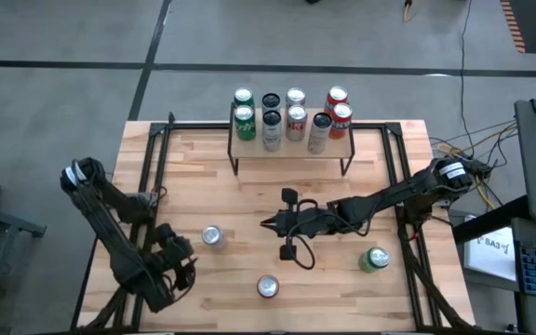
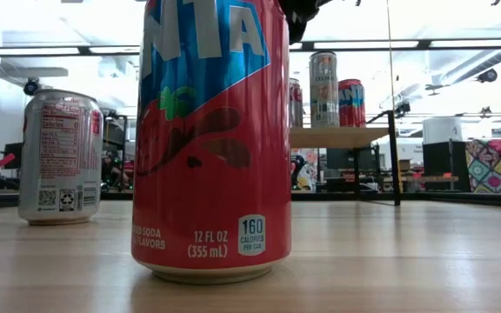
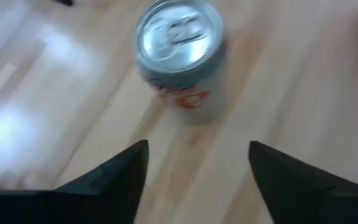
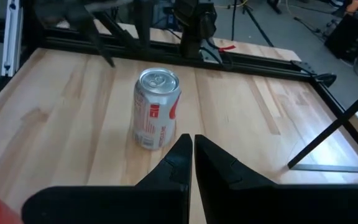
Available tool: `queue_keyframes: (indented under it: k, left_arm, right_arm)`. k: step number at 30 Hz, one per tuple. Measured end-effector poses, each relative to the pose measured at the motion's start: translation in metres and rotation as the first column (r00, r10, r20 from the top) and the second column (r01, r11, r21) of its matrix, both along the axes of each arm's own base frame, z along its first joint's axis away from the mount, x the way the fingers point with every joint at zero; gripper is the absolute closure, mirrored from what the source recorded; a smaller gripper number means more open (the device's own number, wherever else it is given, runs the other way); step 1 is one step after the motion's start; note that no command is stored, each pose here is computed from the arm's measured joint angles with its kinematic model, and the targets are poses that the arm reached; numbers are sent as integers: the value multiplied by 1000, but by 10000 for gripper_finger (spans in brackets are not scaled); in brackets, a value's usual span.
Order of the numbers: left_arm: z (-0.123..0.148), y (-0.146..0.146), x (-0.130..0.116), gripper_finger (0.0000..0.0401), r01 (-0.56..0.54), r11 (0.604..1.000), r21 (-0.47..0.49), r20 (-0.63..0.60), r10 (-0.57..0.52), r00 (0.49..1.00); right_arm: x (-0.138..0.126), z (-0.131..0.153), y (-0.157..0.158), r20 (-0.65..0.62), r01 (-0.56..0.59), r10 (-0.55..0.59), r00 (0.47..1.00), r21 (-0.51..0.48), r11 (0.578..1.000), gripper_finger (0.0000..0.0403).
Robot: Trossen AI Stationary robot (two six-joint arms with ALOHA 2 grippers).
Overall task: Place canned beverage on shelf
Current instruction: Put the white red soda can on the shelf aligned with the other white red soda cans
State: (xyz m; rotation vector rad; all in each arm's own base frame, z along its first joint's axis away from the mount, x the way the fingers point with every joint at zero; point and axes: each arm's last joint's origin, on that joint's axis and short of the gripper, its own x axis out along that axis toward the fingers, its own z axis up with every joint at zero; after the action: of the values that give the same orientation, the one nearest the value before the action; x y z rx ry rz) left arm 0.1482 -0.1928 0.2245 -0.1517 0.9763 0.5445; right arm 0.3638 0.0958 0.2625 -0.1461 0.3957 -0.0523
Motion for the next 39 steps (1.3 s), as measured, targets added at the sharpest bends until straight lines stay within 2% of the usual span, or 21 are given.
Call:
queue_keyframes:
  k: [5, 10, 17, 21, 27, 31, 36, 39]
  left_arm:
    - [-28, 0, 4, 230, -61, 991, 118, 5, 61, 998]
    - [-46, 0, 9, 314, -145, 972, 186, 12, 145, 989]
    - [-64, -2, 18, 384, -245, 947, 207, 80, 233, 969]
    - [-67, -7, 29, 399, -251, 948, 194, 157, 222, 962]
    - [-58, -21, 59, 401, -176, 970, 169, 227, 136, 964]
    - [-49, -27, 74, 401, -121, 971, 206, 211, 77, 974]
    - [-41, -31, 79, 401, -75, 969, 237, 196, 28, 980]
    - [-36, -32, 79, 401, -39, 973, 229, 125, 10, 992]
  right_arm:
    - [0, 0, 0, 0, 0, 0, 1000, 0, 1000, 394]
    - [0, 0, 0, -2, 0, 0, 1000, 3, 1000, 394]
    - [0, -1, 0, -6, 2, -2, 1000, 9, 1000, 394]
    - [-1, -2, 0, -8, 5, -5, 1000, 17, 1000, 394]
    - [-2, -7, 0, -21, 12, -11, 1000, 31, 999, 394]
    - [-4, -14, -1, -36, 17, -16, 999, 36, 999, 394]
    - [-8, -23, -1, -39, 24, -22, 999, 57, 998, 394]
    - [-9, -27, -1, -8, 20, -19, 1000, 80, 997, 394]
